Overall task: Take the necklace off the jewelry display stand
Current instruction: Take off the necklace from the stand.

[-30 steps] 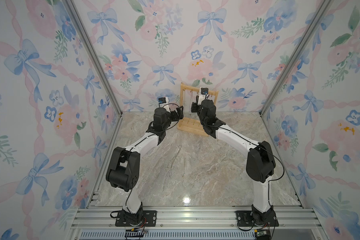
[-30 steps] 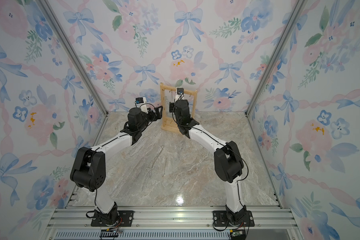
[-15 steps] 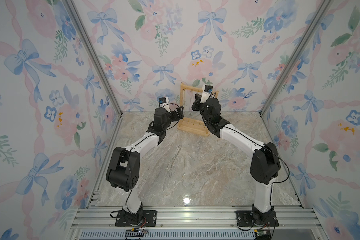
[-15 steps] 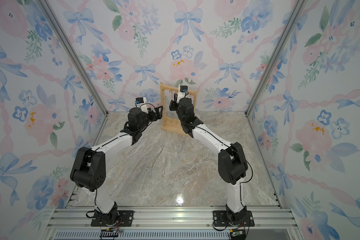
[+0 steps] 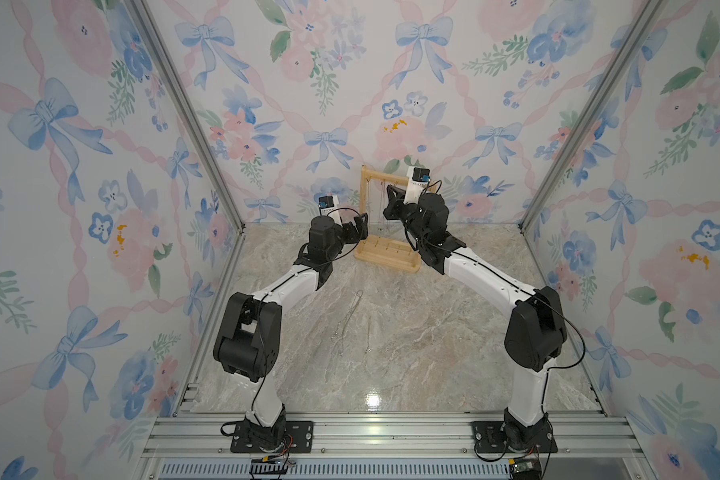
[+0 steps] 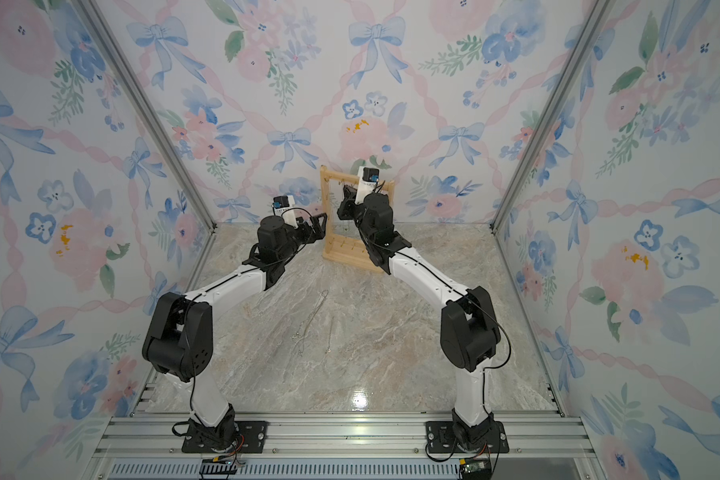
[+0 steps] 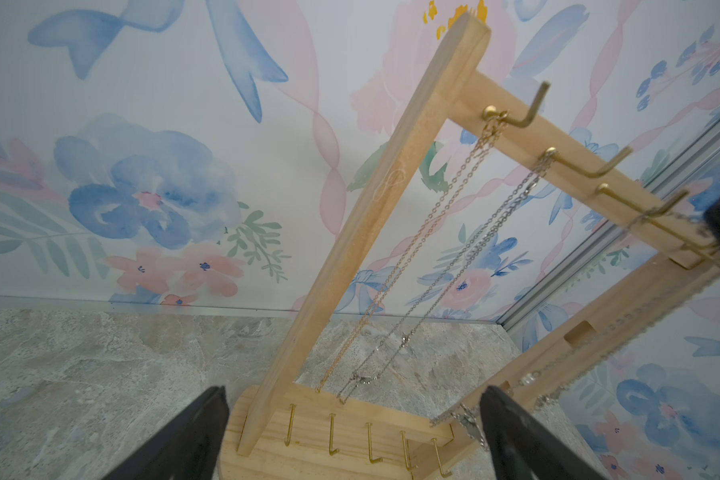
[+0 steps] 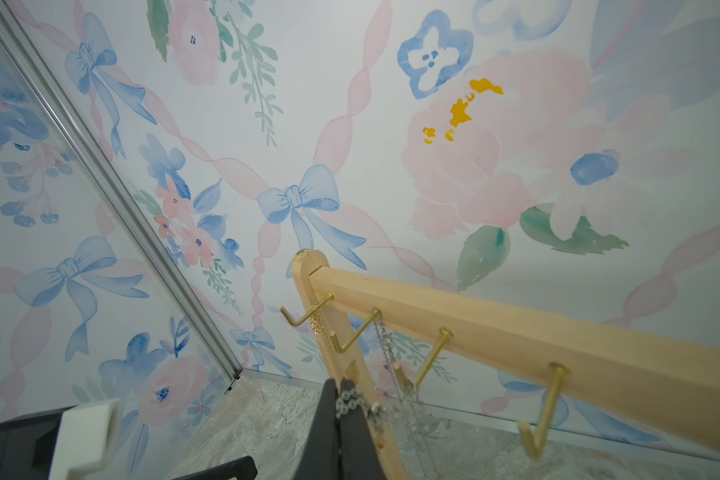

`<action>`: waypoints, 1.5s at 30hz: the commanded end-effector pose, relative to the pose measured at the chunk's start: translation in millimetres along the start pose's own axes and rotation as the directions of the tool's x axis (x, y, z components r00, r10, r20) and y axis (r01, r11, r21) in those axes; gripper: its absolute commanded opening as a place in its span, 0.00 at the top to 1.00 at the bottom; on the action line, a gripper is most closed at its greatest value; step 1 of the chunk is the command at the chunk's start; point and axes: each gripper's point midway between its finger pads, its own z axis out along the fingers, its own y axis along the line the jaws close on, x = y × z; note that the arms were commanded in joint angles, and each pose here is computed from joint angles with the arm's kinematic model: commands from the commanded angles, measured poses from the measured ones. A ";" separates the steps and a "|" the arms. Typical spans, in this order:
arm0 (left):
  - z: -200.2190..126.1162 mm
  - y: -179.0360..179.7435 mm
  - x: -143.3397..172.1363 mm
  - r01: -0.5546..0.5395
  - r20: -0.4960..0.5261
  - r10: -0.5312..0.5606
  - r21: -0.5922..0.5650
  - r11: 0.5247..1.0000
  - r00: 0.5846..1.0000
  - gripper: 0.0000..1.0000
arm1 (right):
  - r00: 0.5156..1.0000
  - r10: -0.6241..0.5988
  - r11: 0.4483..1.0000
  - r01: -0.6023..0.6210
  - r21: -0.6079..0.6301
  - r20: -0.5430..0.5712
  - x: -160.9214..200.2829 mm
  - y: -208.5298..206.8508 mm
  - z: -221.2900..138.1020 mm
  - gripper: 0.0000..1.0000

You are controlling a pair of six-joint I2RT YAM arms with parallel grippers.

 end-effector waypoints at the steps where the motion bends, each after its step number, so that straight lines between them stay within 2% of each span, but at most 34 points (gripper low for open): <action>1: 4.3 -4.9 0.3 0.006 0.003 -0.006 0.022 1.000 1.000 0.02 | 0.998 0.044 0.998 -0.042 -0.048 0.054 -28.9 6.5 -9.8 1.00; 29: 8.6 -4.0 3.9 0.001 0.000 -0.001 0.012 1.000 1.000 0.02 | 0.989 0.100 0.988 -0.086 -0.132 0.107 -65.9 11.3 -3.8 1.00; 39: -0.1 -9.2 -4.7 -0.017 0.021 0.016 0.012 1.000 1.000 0.02 | 0.986 0.115 0.983 -0.096 -0.156 0.118 -71.6 15.1 -19.1 1.00; 45: -14.8 -24.5 -14.7 -0.053 0.033 0.051 0.063 0.997 0.998 0.02 | 0.986 0.132 0.976 -0.111 -0.186 0.104 -71.3 22.3 -32.8 1.00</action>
